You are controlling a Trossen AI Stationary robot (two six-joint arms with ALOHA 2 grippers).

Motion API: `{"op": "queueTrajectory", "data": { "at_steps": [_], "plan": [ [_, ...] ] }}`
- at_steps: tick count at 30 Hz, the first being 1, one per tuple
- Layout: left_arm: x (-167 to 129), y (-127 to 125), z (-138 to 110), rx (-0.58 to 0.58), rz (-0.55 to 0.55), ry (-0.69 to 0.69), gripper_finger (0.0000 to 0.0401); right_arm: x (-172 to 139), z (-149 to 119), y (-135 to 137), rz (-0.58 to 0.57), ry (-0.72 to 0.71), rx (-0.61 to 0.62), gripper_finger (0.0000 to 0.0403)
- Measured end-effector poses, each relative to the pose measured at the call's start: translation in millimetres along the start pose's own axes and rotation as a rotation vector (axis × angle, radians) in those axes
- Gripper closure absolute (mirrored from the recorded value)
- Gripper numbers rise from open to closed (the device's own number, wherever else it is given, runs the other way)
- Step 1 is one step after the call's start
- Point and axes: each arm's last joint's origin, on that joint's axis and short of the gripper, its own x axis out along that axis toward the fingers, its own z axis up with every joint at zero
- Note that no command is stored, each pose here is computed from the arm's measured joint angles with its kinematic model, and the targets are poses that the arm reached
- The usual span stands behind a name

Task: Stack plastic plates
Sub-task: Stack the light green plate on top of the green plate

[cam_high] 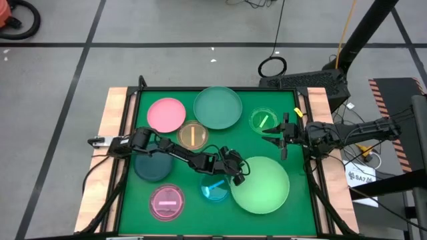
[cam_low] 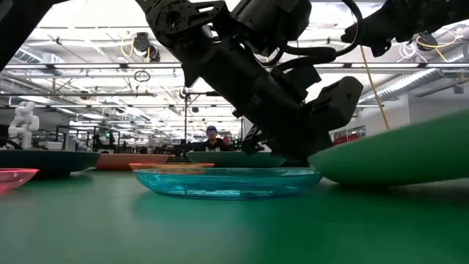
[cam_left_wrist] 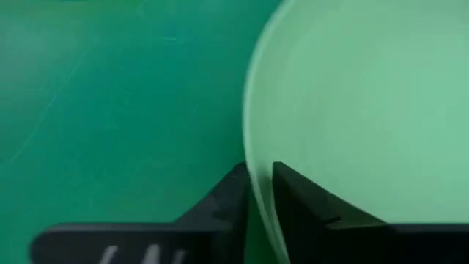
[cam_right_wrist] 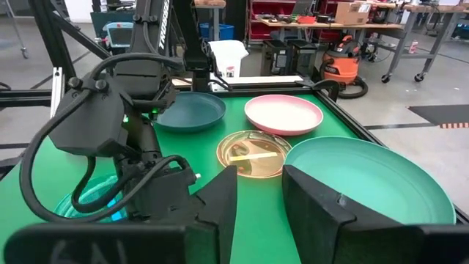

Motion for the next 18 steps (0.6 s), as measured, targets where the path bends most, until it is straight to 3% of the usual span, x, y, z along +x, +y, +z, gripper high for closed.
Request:
{"op": "queueTrajectory", "data": {
  "at_steps": [5,18],
  "plan": [
    [-1.6,2.1,9.3,-0.056,-0.013,-0.030,0.0390,0.0,0.0,0.0,0.000,0.000,0.006,0.0300],
    [-6.3,15.1,32.6,-0.054,-0.009,-0.064,0.0391,0.0,-3.6,-0.2,-0.002,0.036,0.016,0.0300]
  ]
}}
